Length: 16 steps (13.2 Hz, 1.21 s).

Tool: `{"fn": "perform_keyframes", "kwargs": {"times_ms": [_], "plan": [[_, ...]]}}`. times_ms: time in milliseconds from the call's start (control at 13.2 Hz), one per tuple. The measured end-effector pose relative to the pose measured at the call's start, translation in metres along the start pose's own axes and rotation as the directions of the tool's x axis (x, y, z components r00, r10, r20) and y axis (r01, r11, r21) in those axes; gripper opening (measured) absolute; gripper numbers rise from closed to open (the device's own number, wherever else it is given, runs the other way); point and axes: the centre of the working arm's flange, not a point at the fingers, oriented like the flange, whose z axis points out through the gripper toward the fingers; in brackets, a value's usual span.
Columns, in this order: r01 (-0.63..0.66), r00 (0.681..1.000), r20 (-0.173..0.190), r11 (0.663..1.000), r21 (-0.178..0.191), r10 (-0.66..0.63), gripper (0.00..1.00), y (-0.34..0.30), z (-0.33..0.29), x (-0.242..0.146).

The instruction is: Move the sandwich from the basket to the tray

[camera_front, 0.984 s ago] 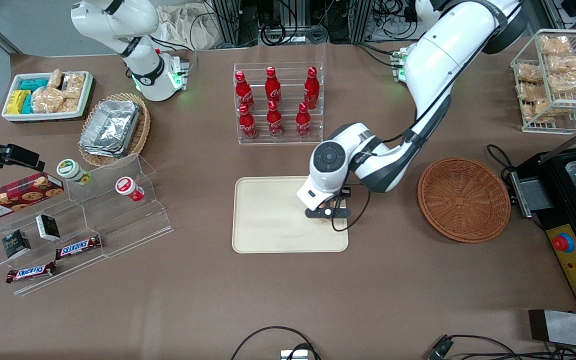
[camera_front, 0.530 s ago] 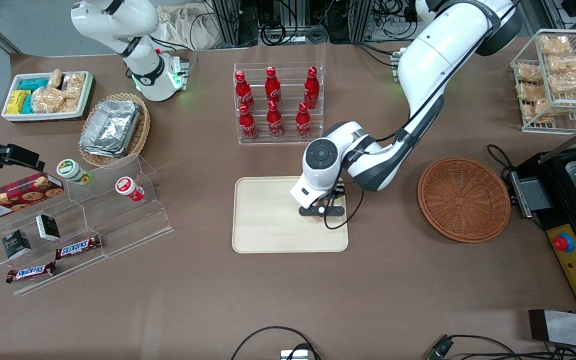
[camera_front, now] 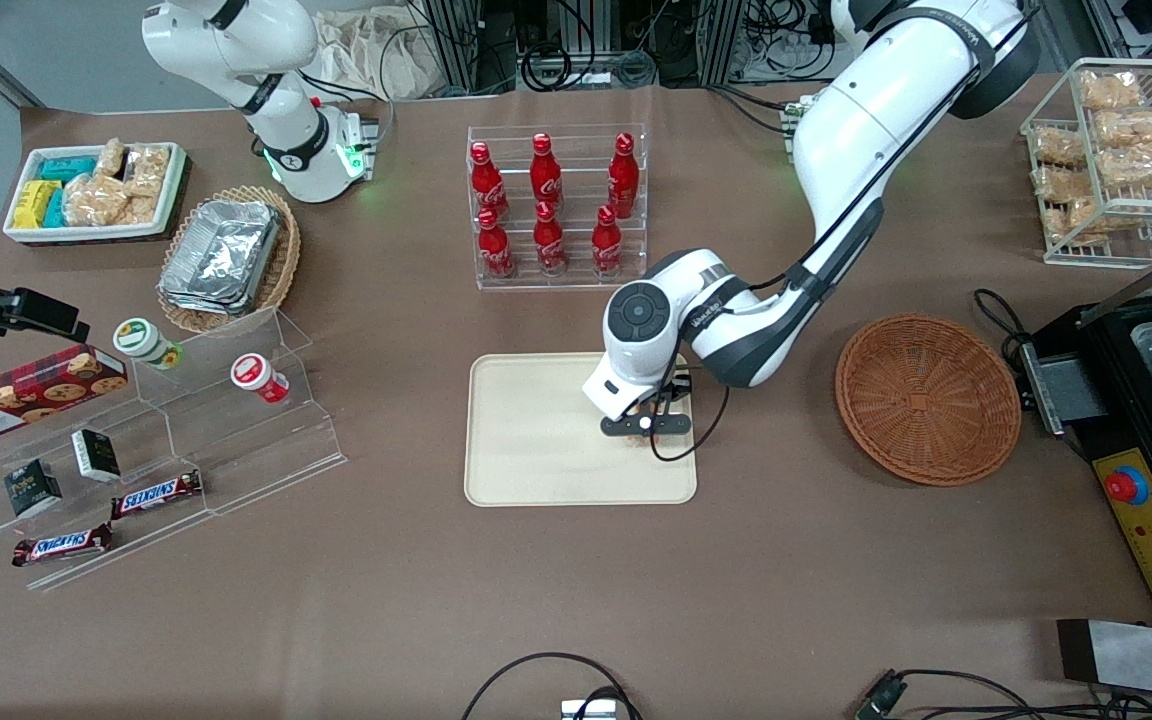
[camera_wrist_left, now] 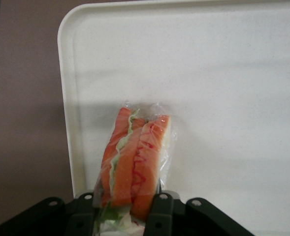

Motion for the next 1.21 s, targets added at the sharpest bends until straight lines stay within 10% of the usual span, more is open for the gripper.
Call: {"fn": "perform_keyframes", "kwargs": {"times_ms": [151,605,1211], "plan": [[-0.001,1.0,-0.005,1.0,0.002,0.001,0.42,0.0,-0.001,0.0],[0.016,1.0,-0.021,1.0,0.0,-0.016,0.99,-0.002,-0.01,0.008],[0.109,0.992,-0.062,0.994,0.022,-0.108,1.0,-0.035,-0.069,0.046]]}}
